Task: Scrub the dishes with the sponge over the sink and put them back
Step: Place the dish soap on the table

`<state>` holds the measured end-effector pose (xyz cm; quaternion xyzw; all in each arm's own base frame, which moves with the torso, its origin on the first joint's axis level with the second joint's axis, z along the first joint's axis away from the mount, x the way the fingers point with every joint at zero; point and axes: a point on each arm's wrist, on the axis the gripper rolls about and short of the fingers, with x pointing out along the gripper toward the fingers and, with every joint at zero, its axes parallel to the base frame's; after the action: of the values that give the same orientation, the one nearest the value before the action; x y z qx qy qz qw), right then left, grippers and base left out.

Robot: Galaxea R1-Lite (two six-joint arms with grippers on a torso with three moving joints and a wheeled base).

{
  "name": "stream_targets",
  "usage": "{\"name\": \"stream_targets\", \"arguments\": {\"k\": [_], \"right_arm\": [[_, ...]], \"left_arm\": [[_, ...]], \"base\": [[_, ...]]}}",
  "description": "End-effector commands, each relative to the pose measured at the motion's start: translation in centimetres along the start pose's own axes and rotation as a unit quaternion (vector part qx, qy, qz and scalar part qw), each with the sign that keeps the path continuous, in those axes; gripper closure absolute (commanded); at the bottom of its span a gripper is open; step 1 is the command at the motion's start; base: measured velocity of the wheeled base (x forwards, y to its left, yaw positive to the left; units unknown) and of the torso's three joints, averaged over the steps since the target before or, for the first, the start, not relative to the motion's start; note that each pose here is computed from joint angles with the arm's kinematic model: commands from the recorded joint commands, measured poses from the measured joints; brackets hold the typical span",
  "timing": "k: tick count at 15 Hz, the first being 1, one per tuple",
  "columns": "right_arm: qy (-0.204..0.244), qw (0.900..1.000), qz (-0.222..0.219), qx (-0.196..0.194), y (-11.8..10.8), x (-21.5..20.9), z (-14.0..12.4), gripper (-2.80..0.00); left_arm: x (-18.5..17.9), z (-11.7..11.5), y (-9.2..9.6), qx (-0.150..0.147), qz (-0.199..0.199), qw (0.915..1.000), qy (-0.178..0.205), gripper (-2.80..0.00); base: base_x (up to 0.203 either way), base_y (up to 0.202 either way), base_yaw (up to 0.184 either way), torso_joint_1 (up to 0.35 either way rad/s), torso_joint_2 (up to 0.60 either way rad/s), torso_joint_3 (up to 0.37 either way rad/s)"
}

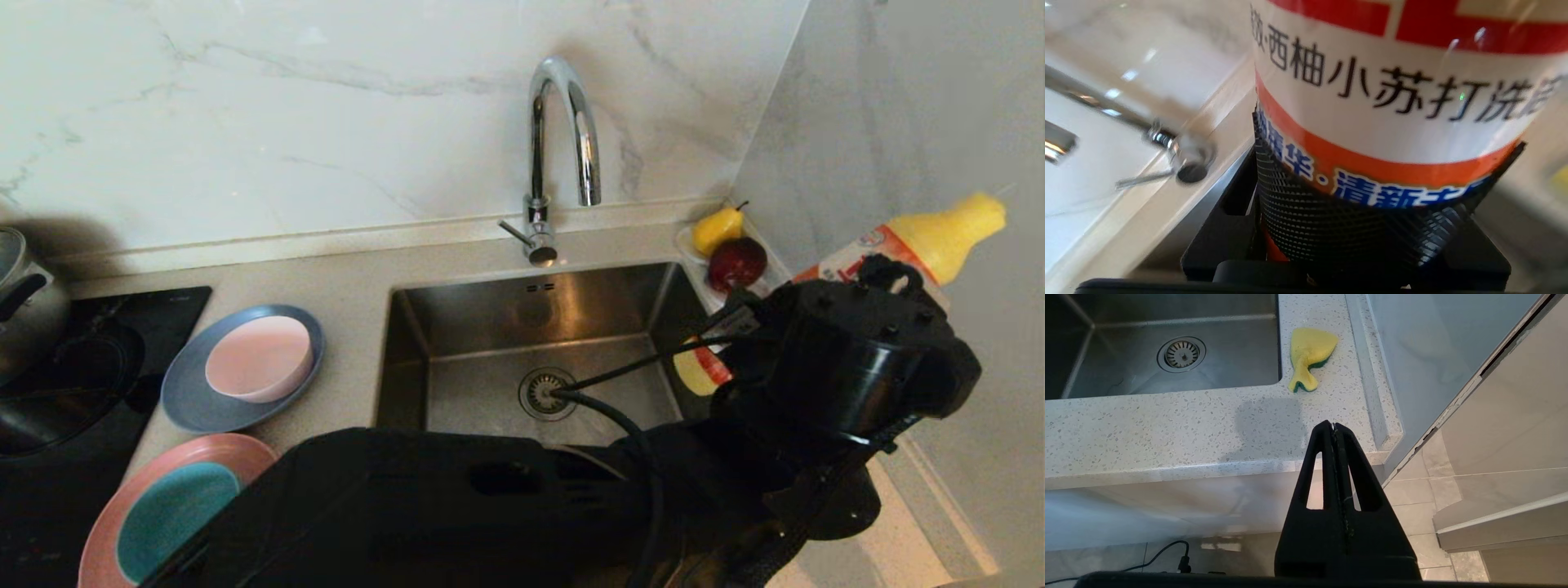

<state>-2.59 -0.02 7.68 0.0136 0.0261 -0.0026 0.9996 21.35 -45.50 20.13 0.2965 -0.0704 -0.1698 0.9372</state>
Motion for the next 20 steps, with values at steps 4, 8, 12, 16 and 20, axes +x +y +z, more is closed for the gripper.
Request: {"name": "stream_targets", "arguments": {"k": [4, 8, 12, 16, 20], "right_arm": [[0.0, 1.0, 0.0, 0.0, 0.0, 0.0, 0.0, 0.0], [0.0, 1.0, 0.0, 0.0, 0.0, 0.0, 0.0, 0.0], [0.0, 1.0, 0.0, 0.0, 0.0, 0.0, 0.0, 0.0], [0.0, 1.0, 0.0, 0.0, 0.0, 0.0, 0.0, 0.0], [0.0, 1.0, 0.0, 0.0, 0.0, 0.0, 0.0, 0.0]], "left_arm": [[-2.2, 4.6, 6.0, -0.065, -0.009, 0.9949, -0.077, 0.0], [-4.0, 7.1, 10.0, -0.12, -0.007, 0.9845, -0.127, 0.0], [-5.7, 9.1, 16.0, -0.179, 0.037, 0.9698, -0.161, 0.0], [-7.7, 10.2, 21.6, -0.198, 0.075, 0.9596, -0.185, 0.0], [-8.4, 8.9, 28.2, -0.201, 0.148, 0.951, -0.182, 0.0]], "base": [[0.0, 0.0, 0.0, 0.0, 0.0, 0.0], [0.0, 0.0, 0.0, 0.0, 0.0, 0.0], [0.0, 0.0, 0.0, 0.0, 0.0, 0.0], [0.0, 0.0, 0.0, 0.0, 0.0, 0.0], [0.0, 0.0, 0.0, 0.0, 0.0, 0.0]]}}
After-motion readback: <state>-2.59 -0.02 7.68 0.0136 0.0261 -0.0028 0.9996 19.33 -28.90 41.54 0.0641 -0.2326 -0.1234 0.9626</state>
